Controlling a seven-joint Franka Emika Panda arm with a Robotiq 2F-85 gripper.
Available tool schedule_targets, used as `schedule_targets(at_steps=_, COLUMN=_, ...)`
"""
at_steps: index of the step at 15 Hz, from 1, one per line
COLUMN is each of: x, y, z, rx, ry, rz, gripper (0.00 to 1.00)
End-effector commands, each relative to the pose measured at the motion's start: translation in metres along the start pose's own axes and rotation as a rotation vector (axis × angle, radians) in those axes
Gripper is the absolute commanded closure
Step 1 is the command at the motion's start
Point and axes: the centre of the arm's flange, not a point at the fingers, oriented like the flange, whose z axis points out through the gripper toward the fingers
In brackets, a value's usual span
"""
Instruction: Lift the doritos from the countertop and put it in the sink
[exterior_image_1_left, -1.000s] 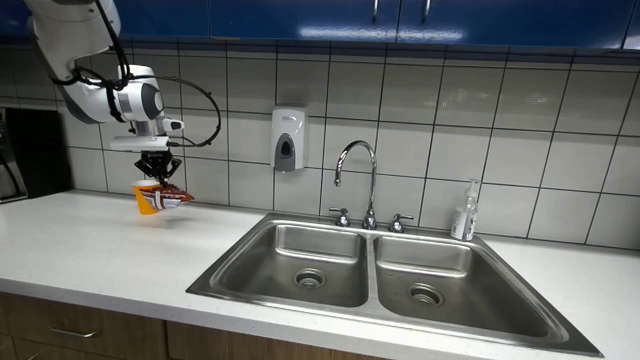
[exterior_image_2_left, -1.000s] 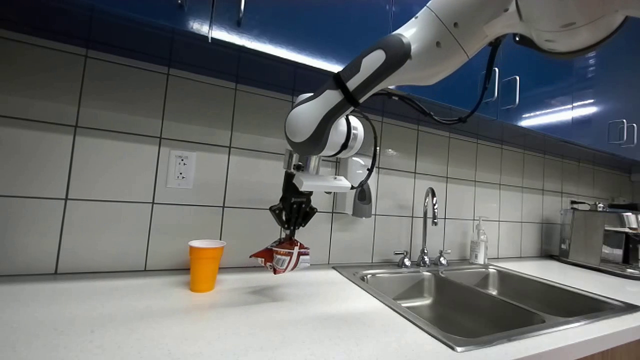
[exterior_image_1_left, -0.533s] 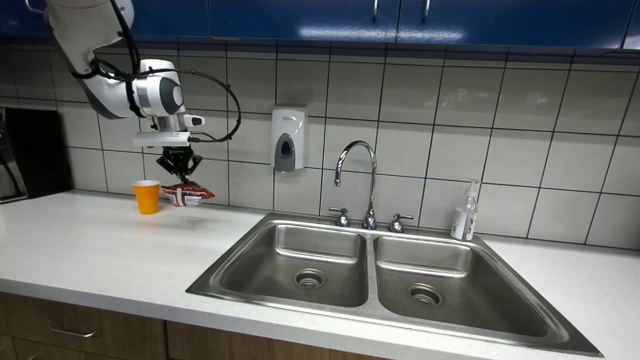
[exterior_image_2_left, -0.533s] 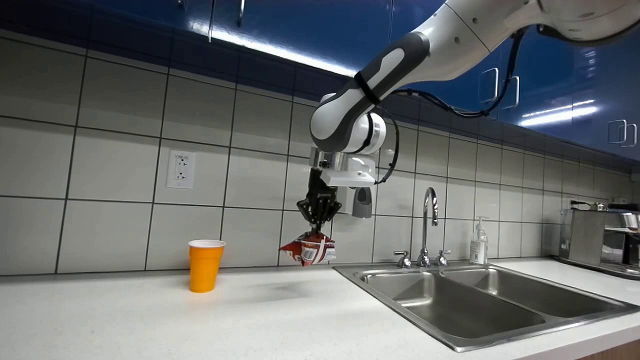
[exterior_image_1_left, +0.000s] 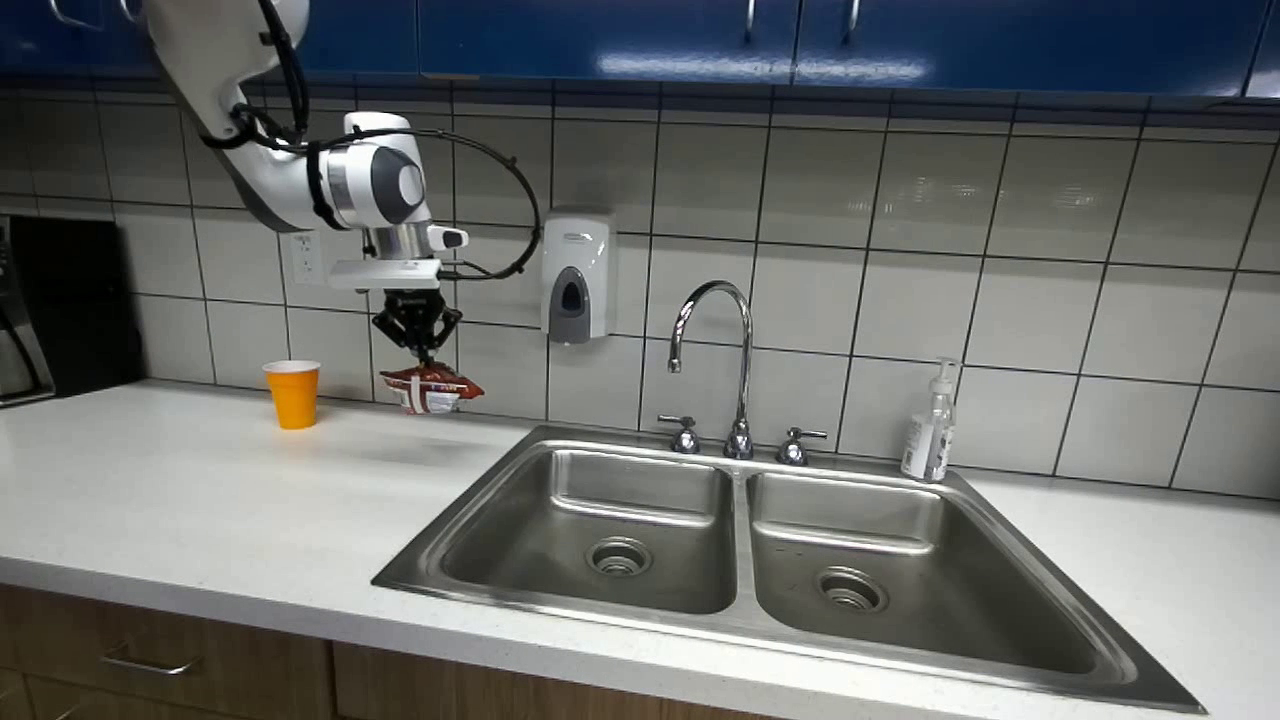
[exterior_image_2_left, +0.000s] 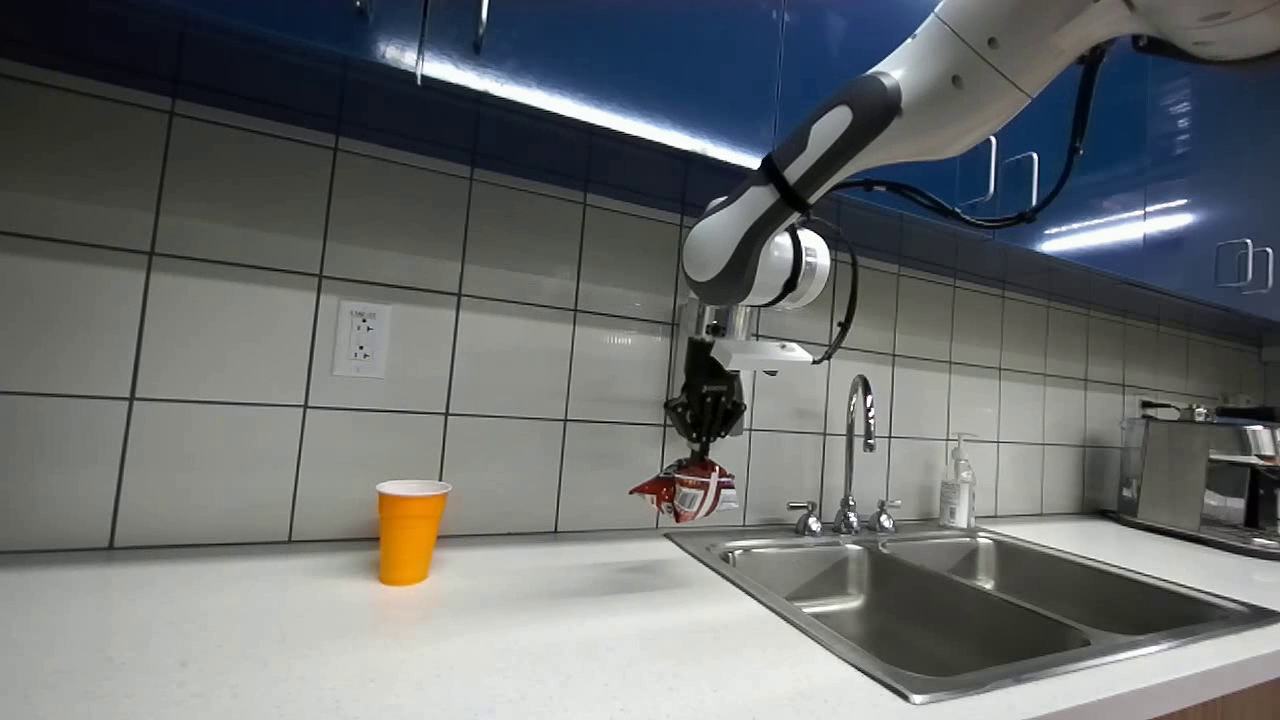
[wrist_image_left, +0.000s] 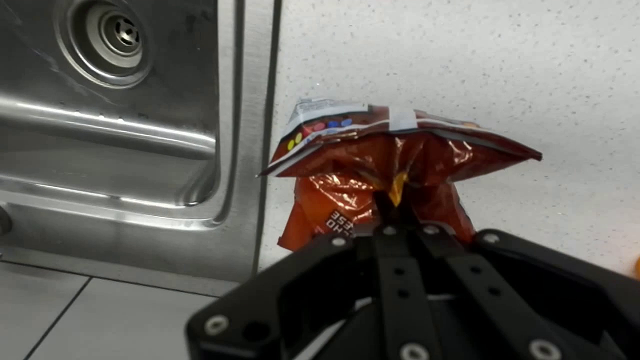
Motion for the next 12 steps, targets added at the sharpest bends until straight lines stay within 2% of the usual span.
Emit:
schedule_targets(at_steps=1, x=-0.018, y=0.036, z=-0.005, rx=0.005, ry=-0.003, rz=0.004, gripper=1.00)
schedule_targets(at_steps=12, x=-0.043, y=0.127, z=0.014, rx=-0.021, ry=-0.038, rz=0.058, gripper=1.00)
